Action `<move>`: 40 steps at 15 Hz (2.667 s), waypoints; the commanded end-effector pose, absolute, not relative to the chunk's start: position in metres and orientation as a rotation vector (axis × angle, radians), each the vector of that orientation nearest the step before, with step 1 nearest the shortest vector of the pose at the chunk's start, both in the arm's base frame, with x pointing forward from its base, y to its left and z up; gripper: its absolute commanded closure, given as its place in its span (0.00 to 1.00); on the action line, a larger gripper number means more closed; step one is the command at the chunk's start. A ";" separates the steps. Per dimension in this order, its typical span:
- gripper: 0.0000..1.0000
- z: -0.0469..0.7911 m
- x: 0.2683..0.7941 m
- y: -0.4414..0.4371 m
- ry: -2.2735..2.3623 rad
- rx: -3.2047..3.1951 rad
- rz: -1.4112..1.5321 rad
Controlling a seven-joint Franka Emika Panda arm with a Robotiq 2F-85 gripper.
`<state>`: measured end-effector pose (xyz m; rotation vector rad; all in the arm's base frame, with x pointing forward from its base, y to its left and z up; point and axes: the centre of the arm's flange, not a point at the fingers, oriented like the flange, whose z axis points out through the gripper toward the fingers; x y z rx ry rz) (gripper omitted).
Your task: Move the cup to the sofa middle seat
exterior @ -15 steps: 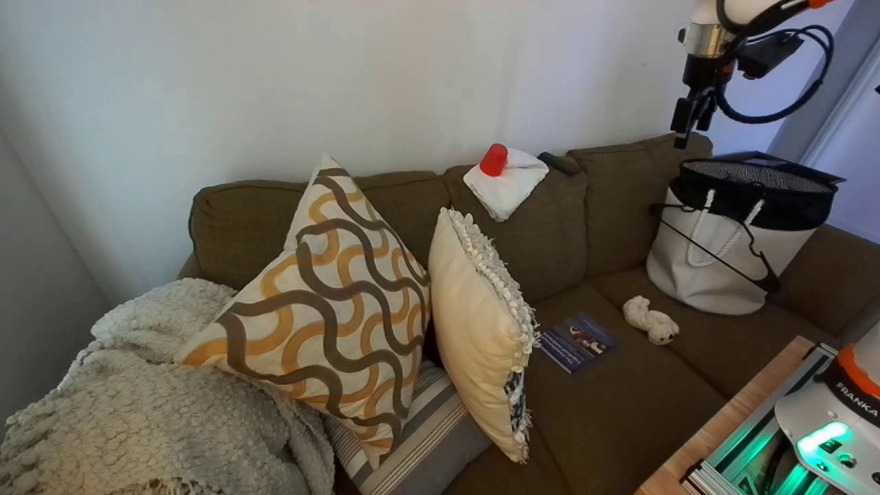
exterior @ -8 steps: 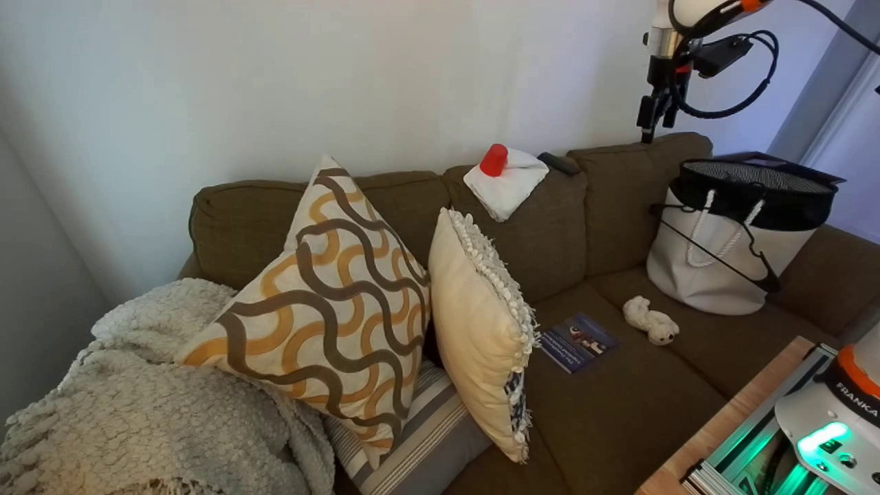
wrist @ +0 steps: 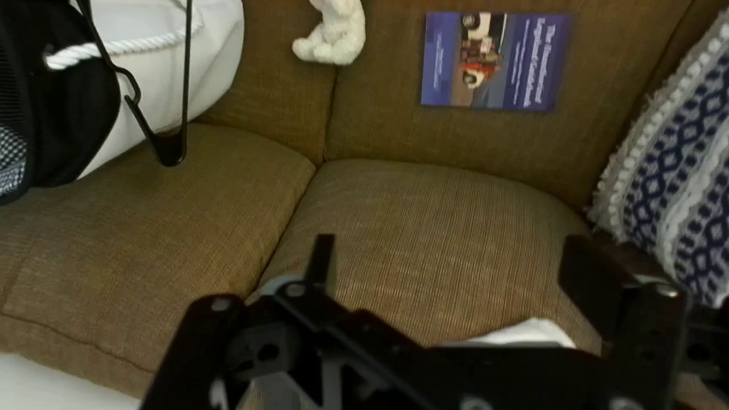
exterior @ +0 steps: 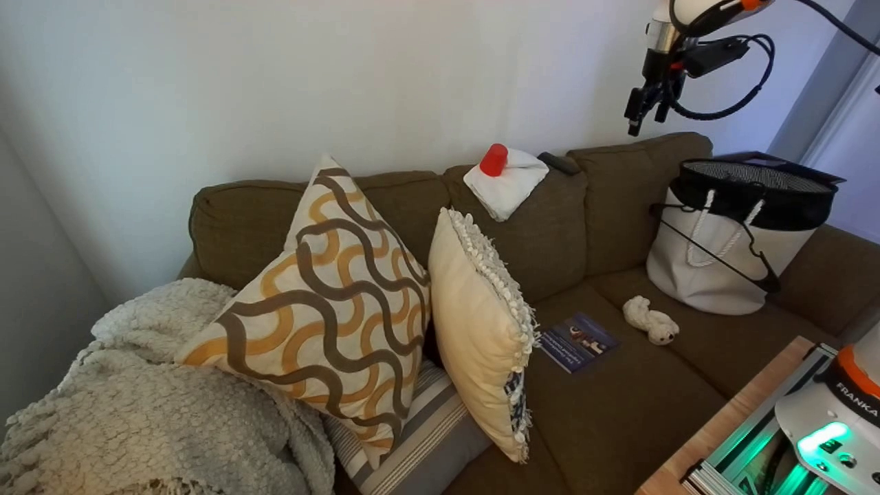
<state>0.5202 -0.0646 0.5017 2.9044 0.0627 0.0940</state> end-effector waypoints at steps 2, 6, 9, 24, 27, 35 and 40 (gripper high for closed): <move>0.00 0.473 0.597 -0.078 -0.096 2.950 0.373; 0.00 0.442 0.675 -0.058 -0.047 2.972 0.517; 0.00 0.421 0.716 -0.019 0.091 2.995 0.520; 0.00 0.417 0.693 -0.015 0.078 2.981 0.529; 0.00 0.417 0.693 -0.015 0.078 2.981 0.528; 0.00 0.404 0.726 -0.012 0.184 3.022 0.567; 0.00 0.383 0.768 -0.033 0.207 3.001 0.578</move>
